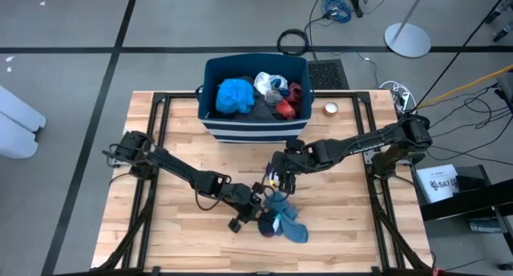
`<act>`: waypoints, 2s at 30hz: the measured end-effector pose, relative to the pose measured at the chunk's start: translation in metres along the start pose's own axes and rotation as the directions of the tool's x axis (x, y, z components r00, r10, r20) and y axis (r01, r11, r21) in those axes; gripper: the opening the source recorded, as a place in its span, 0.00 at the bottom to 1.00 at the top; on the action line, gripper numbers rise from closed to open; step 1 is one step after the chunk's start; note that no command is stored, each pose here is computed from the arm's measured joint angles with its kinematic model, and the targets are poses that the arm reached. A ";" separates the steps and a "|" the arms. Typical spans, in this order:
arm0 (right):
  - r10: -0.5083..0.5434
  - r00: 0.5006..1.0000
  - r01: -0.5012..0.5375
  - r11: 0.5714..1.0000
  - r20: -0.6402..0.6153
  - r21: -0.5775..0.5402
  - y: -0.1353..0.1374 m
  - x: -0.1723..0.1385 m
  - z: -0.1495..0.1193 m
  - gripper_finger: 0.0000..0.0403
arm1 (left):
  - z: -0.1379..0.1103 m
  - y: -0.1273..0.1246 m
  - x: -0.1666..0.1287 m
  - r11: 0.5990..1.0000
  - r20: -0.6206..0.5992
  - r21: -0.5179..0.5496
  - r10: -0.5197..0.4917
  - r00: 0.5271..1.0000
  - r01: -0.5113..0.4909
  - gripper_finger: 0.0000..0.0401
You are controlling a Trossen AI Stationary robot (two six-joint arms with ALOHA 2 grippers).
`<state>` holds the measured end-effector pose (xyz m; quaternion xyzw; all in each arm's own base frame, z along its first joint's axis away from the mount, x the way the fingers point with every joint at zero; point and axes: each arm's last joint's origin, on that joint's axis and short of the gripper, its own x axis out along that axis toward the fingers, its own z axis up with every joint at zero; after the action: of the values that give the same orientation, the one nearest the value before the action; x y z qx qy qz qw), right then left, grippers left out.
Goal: Sort clothes
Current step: Put the black sock into the blue laundry bin
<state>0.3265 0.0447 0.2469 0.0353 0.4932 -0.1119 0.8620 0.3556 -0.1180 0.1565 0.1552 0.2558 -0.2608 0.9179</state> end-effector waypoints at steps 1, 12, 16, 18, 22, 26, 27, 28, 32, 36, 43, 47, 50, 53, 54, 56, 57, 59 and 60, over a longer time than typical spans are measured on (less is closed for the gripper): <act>-0.002 1.000 0.002 1.000 0.000 0.003 -0.001 0.000 0.000 0.53 | -0.002 0.000 0.003 1.000 0.001 -0.006 -0.007 1.000 0.007 0.35; -0.002 1.000 0.002 1.000 -0.001 0.009 -0.002 0.000 0.001 0.53 | -0.006 0.005 0.007 0.997 0.014 -0.078 0.004 1.000 -0.003 0.35; -0.002 1.000 0.002 1.000 0.000 0.013 -0.002 0.000 0.001 0.53 | -0.013 0.013 0.007 0.989 -0.015 -0.145 0.013 1.000 -0.015 0.35; -0.002 1.000 0.002 1.000 0.000 0.013 -0.002 0.000 0.001 0.53 | -0.018 0.017 0.008 0.982 -0.035 -0.190 0.018 0.999 -0.024 0.35; -0.002 1.000 0.002 1.000 0.001 0.013 -0.002 0.000 0.001 0.53 | -0.026 0.019 0.013 0.974 -0.052 -0.226 -0.012 0.999 0.000 0.35; -0.002 1.000 0.002 1.000 0.002 0.014 -0.002 0.000 0.001 0.53 | -0.025 0.018 0.015 0.974 -0.034 -0.225 -0.036 0.999 0.027 0.35; -0.002 1.000 0.002 1.000 0.003 0.013 -0.002 0.000 0.001 0.53 | -0.024 0.019 0.015 0.974 -0.034 -0.224 -0.036 0.999 0.027 0.35; -0.001 1.000 0.001 1.000 0.004 0.014 -0.002 0.000 0.001 0.53 | -0.024 0.019 0.015 0.974 -0.033 -0.224 -0.036 0.999 0.027 0.35; 0.000 1.000 0.000 1.000 0.008 0.015 -0.002 0.000 0.001 0.53 | -0.023 0.019 0.015 0.978 -0.032 -0.205 -0.035 0.999 0.028 0.27; 0.000 1.000 0.000 1.000 0.008 0.015 -0.002 0.000 0.001 0.53 | -0.022 0.020 0.015 0.984 -0.020 -0.176 -0.033 0.999 0.029 0.10; 0.000 1.000 0.000 1.000 0.008 0.015 -0.002 0.000 0.001 0.53 | -0.019 0.020 0.014 0.985 -0.032 -0.167 -0.039 0.999 0.033 0.02; 0.000 1.000 0.000 1.000 0.008 0.015 -0.002 0.000 0.001 0.53 | -0.013 0.020 0.002 0.988 -0.067 -0.152 -0.041 0.997 0.031 0.01; 0.000 1.000 0.000 1.000 0.008 0.007 -0.002 0.000 0.001 0.53 | -0.003 0.021 -0.012 0.991 -0.065 -0.129 -0.036 0.997 0.028 0.01; 0.000 1.000 0.000 1.000 0.009 -0.003 -0.002 0.000 0.002 0.53 | 0.011 0.022 -0.029 0.993 -0.037 -0.119 -0.023 0.999 0.019 0.01; 0.000 1.000 0.000 1.000 0.010 -0.003 -0.002 0.000 0.002 0.53 | 0.015 0.022 -0.035 0.993 -0.033 -0.118 -0.022 0.999 0.018 0.01; 0.002 1.000 -0.002 1.000 0.016 -0.002 -0.001 0.000 0.002 0.53 | 0.021 0.021 -0.047 0.993 -0.038 -0.118 -0.017 0.999 0.013 0.01; 0.002 1.000 -0.002 1.000 0.018 -0.004 -0.001 0.000 0.002 0.53 | 0.023 0.021 -0.054 0.993 -0.048 -0.119 -0.011 0.999 0.006 0.01; 0.005 1.000 -0.004 1.000 0.024 -0.010 -0.001 0.000 0.003 0.53 | 0.028 0.020 -0.068 0.993 -0.068 -0.115 0.014 0.998 -0.021 0.01; 0.005 1.000 -0.005 1.000 0.027 -0.011 -0.001 0.000 0.003 0.53 | 0.030 0.019 -0.076 0.993 -0.086 -0.111 0.028 0.996 -0.037 0.01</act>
<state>0.3290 0.0431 0.2485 0.0303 0.4821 -0.1075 0.8690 0.3224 -0.0853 0.2259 0.1181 0.3063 -0.2242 0.9176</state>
